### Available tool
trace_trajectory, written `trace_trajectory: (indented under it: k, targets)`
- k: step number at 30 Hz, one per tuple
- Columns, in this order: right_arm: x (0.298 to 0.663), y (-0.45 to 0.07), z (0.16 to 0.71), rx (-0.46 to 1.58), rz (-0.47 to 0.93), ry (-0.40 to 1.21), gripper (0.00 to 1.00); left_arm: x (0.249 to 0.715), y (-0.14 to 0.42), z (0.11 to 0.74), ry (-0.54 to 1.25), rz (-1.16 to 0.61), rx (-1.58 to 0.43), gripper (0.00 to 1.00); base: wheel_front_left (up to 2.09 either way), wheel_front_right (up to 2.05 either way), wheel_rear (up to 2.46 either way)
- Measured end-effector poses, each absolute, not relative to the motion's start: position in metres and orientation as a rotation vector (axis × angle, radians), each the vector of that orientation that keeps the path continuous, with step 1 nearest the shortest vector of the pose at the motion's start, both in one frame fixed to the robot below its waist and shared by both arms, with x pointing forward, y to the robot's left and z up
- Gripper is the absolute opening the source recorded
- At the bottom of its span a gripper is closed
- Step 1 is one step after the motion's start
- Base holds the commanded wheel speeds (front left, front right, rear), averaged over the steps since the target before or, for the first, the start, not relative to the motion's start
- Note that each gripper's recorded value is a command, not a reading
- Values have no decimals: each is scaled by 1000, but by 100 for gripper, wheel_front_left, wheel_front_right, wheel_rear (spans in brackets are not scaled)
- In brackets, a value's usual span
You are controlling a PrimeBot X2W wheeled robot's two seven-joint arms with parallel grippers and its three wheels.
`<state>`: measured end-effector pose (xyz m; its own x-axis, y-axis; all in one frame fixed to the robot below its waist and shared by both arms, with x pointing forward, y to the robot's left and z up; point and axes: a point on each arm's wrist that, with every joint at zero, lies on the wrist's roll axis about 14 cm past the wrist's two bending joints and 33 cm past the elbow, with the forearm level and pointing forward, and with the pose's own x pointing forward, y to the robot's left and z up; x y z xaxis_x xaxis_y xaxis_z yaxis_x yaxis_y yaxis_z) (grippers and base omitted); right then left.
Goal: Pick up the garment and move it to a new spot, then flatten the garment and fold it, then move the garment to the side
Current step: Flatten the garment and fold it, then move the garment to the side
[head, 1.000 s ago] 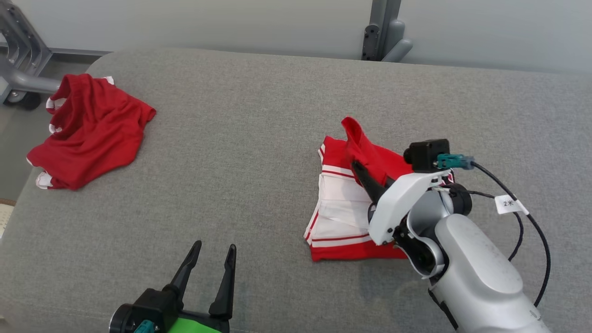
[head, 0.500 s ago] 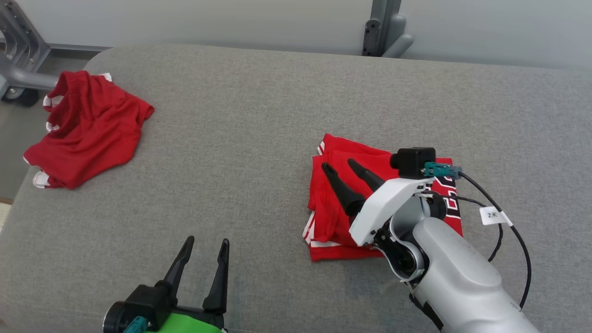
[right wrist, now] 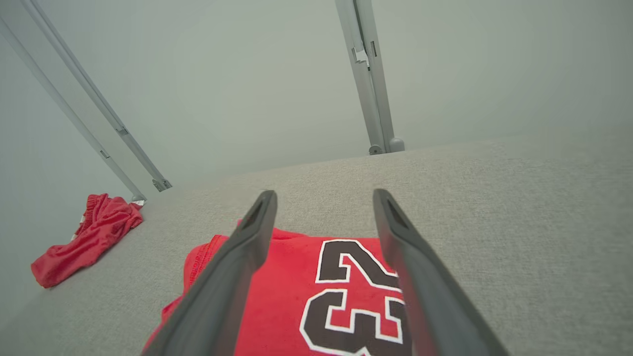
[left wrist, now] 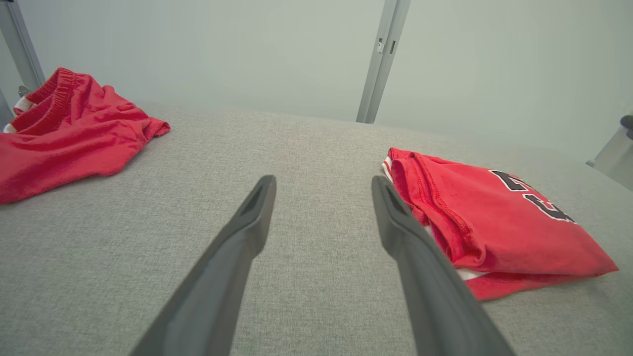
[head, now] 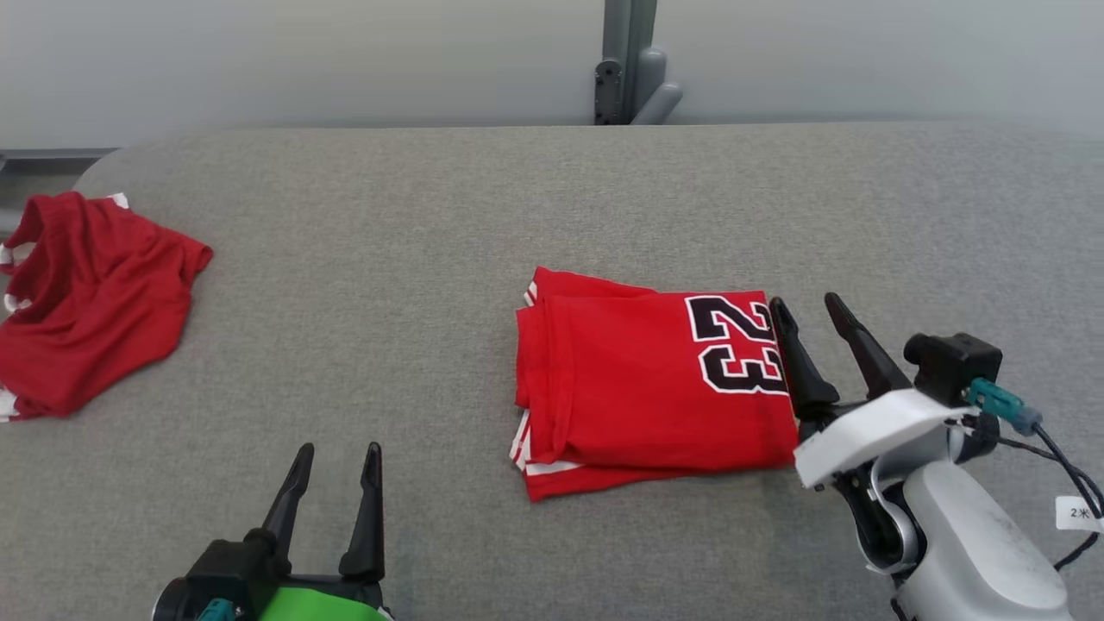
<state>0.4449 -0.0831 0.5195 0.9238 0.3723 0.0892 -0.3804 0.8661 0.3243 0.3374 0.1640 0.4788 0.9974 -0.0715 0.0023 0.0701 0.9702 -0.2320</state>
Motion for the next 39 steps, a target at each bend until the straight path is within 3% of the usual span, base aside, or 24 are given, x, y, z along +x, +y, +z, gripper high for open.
trace_trajectory:
  k: [13, 22, 39]
  targets:
    - [382, -136, 546, 203, 233, -186, 100, 340, 149, 491, -29, -114, -213, 100, 0, 0, 0]
    - [334, -135, 525, 152, 210, -137, 100, 323, 154, 503, -71, -91, -181, 100, 0, 0, 0]
    - [321, -131, 528, 121, 233, -150, 100, 299, 159, 502, -77, -68, -153, 100, 0, 0, 0]
